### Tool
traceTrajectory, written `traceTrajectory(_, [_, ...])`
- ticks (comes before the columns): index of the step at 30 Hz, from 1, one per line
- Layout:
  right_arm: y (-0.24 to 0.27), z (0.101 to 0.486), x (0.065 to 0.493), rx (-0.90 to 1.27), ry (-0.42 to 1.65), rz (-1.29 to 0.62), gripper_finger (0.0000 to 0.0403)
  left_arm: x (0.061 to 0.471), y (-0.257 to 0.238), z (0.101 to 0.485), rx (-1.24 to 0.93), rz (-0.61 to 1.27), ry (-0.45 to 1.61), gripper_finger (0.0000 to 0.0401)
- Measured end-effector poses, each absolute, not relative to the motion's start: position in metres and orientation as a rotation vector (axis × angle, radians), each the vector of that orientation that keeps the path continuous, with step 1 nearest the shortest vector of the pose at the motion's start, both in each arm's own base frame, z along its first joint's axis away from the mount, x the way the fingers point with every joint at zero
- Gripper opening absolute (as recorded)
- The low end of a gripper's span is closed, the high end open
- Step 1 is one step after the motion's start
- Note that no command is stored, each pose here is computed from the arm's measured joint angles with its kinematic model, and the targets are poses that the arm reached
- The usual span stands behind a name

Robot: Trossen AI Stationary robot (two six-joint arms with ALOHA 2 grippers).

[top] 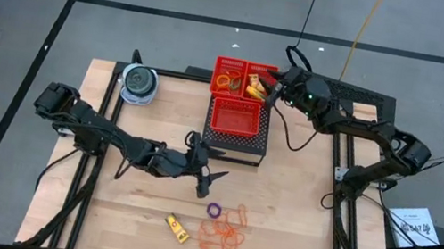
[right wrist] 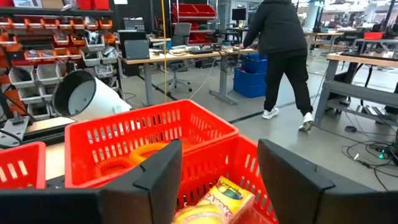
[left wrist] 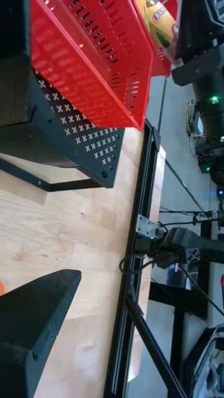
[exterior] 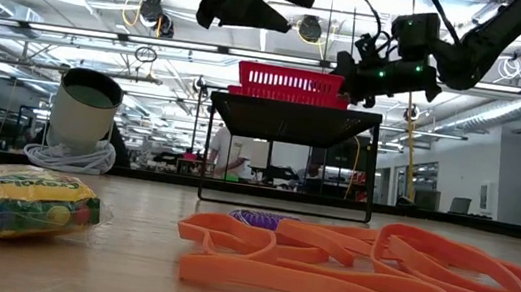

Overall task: Pick & Place Office Desk Supplies
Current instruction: Put the yellow pack of crayon in the top right red bin on the shelf

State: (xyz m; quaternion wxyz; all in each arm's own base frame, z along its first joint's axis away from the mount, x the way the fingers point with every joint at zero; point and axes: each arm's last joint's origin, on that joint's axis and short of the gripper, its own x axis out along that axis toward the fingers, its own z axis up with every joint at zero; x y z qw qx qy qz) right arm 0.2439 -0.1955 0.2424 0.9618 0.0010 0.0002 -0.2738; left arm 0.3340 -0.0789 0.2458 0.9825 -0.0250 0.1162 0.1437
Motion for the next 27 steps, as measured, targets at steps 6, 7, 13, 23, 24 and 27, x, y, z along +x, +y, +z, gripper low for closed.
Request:
traceTrajectory(6, [-0.193, 0.250, 0.243, 0.035, -0.057, -0.527, 0.0205, 0.333, -0.079, 0.243, -0.067, 0.295, 0.259, 0.0294])
traceTrajectory(7, [-0.192, 0.253, 0.242, 0.043, -0.067, -0.521, 0.0204, 0.333, -0.079, 0.243, -0.068, 0.296, 0.262, 0.0294])
traceTrajectory(13, [-0.175, 0.279, 0.231, 0.052, -0.106, -0.452, 0.0197, 0.333, -0.079, 0.242, -0.067, 0.296, 0.265, 0.0294])
traceTrajectory(23, [-0.154, 0.329, 0.223, 0.114, 0.340, -0.428, 0.0152, 0.334, -0.074, 0.242, -0.070, 0.304, 0.265, 0.0294])
traceTrajectory(24, [-0.153, 0.331, 0.224, 0.101, 0.385, -0.435, 0.0140, 0.334, -0.074, 0.242, -0.070, 0.306, 0.264, 0.0294])
traceTrajectory(27, [-0.151, 0.326, 0.225, 0.057, 0.504, -0.462, 0.0099, 0.335, -0.072, 0.242, -0.077, 0.310, 0.263, 0.0294])
